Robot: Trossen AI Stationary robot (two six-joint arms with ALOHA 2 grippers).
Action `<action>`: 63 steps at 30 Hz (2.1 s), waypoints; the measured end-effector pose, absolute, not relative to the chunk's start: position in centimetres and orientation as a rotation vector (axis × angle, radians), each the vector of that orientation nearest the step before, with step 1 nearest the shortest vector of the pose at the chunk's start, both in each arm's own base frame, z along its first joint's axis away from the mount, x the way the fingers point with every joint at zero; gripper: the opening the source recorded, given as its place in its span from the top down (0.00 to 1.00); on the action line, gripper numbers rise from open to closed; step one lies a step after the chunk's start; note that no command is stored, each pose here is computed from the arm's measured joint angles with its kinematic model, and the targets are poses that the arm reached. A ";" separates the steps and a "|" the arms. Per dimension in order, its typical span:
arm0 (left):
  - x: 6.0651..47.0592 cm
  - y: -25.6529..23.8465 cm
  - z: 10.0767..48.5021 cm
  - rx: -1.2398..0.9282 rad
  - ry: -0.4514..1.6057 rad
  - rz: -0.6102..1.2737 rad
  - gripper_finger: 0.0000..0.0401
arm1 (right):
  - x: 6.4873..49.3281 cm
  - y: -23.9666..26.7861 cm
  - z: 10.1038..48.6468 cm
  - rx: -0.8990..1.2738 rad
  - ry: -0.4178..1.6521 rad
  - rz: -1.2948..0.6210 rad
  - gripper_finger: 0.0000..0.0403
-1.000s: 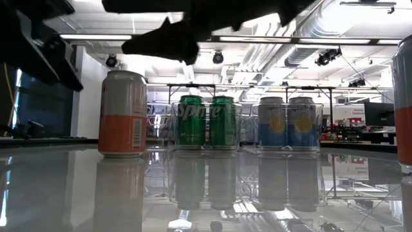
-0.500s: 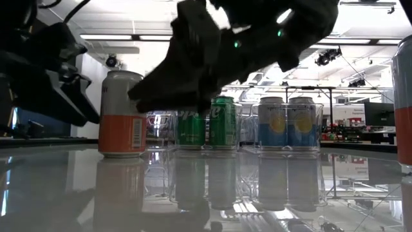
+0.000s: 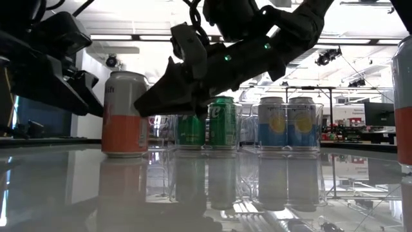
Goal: Sort soda cans
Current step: Put the orange-white soda can into the left transparent bin
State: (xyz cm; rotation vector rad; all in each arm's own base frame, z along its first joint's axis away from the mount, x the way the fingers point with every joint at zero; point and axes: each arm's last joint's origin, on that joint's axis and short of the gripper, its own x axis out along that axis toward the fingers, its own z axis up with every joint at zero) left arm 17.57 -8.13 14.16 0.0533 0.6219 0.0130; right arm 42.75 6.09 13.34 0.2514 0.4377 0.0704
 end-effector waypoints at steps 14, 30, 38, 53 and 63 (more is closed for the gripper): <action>16.5 -9.6 14.7 -0.004 0.696 -0.034 0.50 | 42.6 5.9 13.0 0.220 0.476 0.057 0.78; 19.8 -8.6 23.9 0.214 0.742 -0.004 0.43 | 41.5 8.4 11.9 0.232 0.613 0.059 0.78; 22.1 -6.0 23.7 0.226 0.733 -0.091 0.23 | 41.2 10.1 12.0 0.246 0.601 0.056 0.78; 24.3 -4.5 20.5 0.268 0.875 -0.164 0.14 | 40.9 11.2 12.0 0.230 0.583 0.023 0.78; 24.9 -4.7 19.7 0.258 0.900 -0.192 0.25 | 40.9 11.2 12.0 0.230 0.583 0.023 0.78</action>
